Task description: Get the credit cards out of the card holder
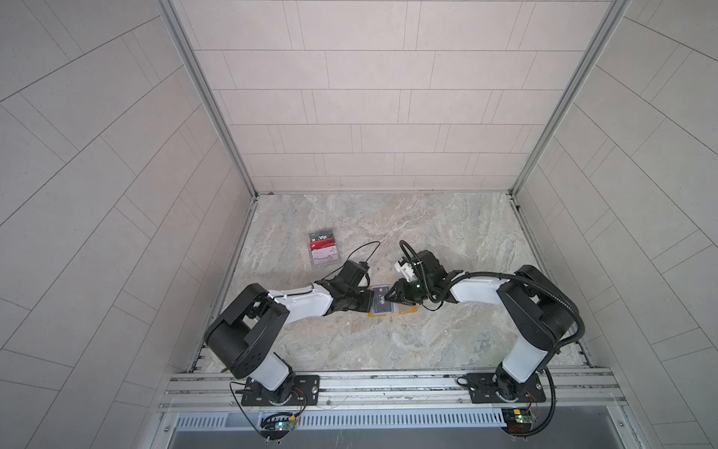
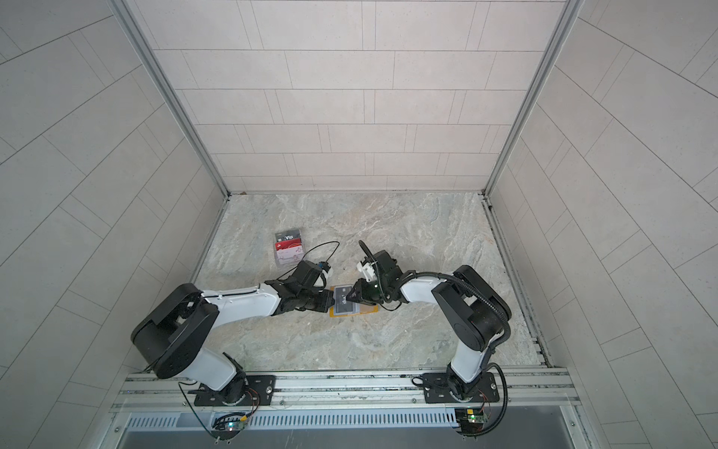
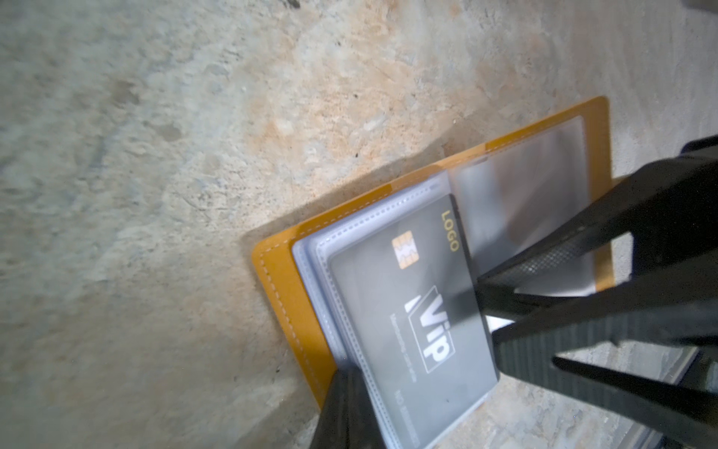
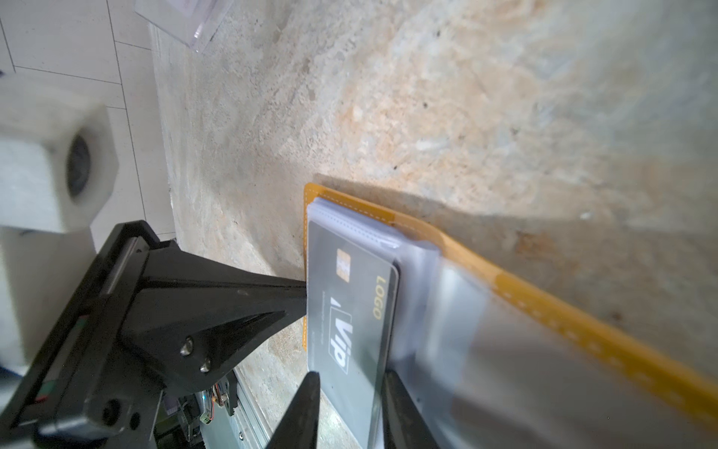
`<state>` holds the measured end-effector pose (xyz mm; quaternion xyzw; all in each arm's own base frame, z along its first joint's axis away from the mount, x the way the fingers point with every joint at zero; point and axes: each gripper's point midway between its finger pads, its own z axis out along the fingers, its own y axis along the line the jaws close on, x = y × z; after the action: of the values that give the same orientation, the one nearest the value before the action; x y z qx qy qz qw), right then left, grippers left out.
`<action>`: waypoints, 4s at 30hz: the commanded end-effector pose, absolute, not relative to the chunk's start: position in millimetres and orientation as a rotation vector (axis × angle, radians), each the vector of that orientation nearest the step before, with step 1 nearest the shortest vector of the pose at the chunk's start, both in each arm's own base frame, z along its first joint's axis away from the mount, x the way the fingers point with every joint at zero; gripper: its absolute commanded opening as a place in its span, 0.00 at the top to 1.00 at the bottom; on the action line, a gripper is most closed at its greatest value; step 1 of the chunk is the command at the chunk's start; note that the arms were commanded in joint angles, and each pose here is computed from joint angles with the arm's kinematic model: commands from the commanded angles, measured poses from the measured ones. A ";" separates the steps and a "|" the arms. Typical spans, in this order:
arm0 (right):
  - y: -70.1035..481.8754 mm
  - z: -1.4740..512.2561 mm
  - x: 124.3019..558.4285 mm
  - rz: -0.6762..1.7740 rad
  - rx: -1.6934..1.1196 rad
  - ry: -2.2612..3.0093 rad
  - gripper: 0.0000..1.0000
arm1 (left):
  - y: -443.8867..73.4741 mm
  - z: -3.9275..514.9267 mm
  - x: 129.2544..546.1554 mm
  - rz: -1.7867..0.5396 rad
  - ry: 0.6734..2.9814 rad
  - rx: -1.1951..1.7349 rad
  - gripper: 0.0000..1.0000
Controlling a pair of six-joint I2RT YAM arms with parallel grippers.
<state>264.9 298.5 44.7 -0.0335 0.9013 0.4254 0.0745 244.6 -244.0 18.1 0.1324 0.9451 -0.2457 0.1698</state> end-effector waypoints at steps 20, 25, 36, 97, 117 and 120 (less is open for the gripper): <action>316.3 75.9 257.1 1.543 -0.224 2.538 0.71 | -245.2 7.8 239.5 -0.652 2.725 0.390 0.98; 318.3 67.3 255.3 1.484 -0.256 2.592 0.72 | -245.6 9.2 240.6 -0.650 2.719 0.388 0.98; 326.0 56.6 254.8 1.429 -0.293 2.661 0.71 | -246.8 6.8 241.0 -0.644 2.720 0.388 0.98; 318.6 76.3 256.1 1.570 -0.271 2.476 0.72 | -232.3 5.4 242.9 -0.537 2.727 0.347 0.97; 299.4 83.3 265.6 1.665 -0.128 2.375 0.78 | -230.4 6.5 243.8 -0.520 2.728 0.339 0.97; 297.9 83.9 266.0 1.671 -0.118 2.371 0.78 | -230.5 6.6 243.7 -0.522 2.728 0.337 0.97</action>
<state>260.7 294.4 59.6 -0.0277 0.8321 0.5459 0.0944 252.7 -238.3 17.7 0.1192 0.9521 -0.2059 0.1923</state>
